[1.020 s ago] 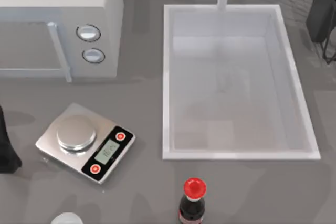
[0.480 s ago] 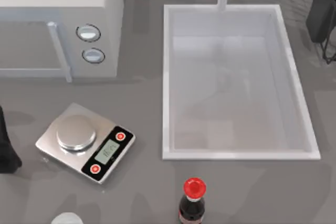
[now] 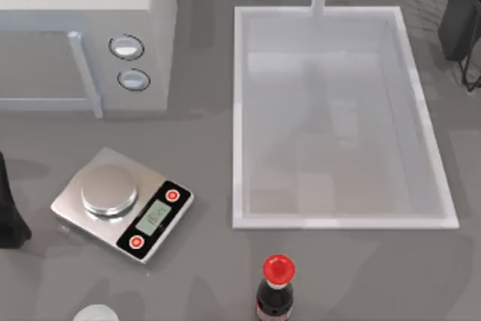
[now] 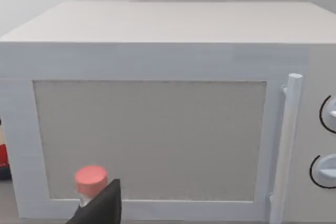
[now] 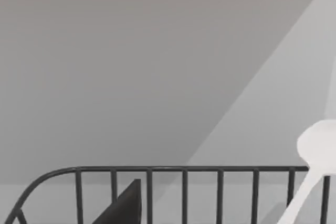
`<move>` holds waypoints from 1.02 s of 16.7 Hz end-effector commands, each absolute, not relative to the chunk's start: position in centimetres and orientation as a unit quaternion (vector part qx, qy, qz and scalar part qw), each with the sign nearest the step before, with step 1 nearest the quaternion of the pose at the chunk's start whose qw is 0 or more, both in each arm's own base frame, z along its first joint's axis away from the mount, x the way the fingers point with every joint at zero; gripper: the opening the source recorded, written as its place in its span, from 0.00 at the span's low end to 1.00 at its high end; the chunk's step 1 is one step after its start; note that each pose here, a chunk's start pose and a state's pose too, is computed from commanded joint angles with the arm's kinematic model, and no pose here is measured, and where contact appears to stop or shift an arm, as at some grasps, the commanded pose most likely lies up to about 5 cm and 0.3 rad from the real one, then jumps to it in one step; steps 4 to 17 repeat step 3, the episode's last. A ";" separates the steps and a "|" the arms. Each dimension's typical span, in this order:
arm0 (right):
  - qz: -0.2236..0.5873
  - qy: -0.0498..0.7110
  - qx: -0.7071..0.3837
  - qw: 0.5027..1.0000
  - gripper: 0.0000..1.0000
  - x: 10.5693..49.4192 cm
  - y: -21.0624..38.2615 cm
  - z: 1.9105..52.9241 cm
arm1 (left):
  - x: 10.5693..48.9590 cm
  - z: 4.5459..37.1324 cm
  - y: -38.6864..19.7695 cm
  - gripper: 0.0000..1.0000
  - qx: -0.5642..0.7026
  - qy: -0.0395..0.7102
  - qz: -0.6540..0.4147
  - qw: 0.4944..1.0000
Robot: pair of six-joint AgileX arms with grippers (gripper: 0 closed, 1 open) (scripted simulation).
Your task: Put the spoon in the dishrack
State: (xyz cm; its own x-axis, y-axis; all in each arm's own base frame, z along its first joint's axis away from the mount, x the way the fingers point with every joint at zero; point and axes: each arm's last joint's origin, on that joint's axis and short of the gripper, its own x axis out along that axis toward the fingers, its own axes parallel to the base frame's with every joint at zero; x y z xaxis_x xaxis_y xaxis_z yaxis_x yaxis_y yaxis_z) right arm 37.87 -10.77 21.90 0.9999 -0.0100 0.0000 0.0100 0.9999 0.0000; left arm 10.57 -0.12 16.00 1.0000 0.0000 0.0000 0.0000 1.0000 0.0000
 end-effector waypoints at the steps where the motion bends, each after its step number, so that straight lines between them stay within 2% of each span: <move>1: -0.005 0.000 0.000 1.000 1.00 37.9 -10.8 21.9 | 10.6 16.0 -0.1 1.00 0.000 0.000 0.000 1.000; 17: -0.005 0.000 0.000 1.000 1.00 37.9 -10.8 21.9 | 10.6 16.0 -0.1 1.00 0.000 0.000 0.000 1.000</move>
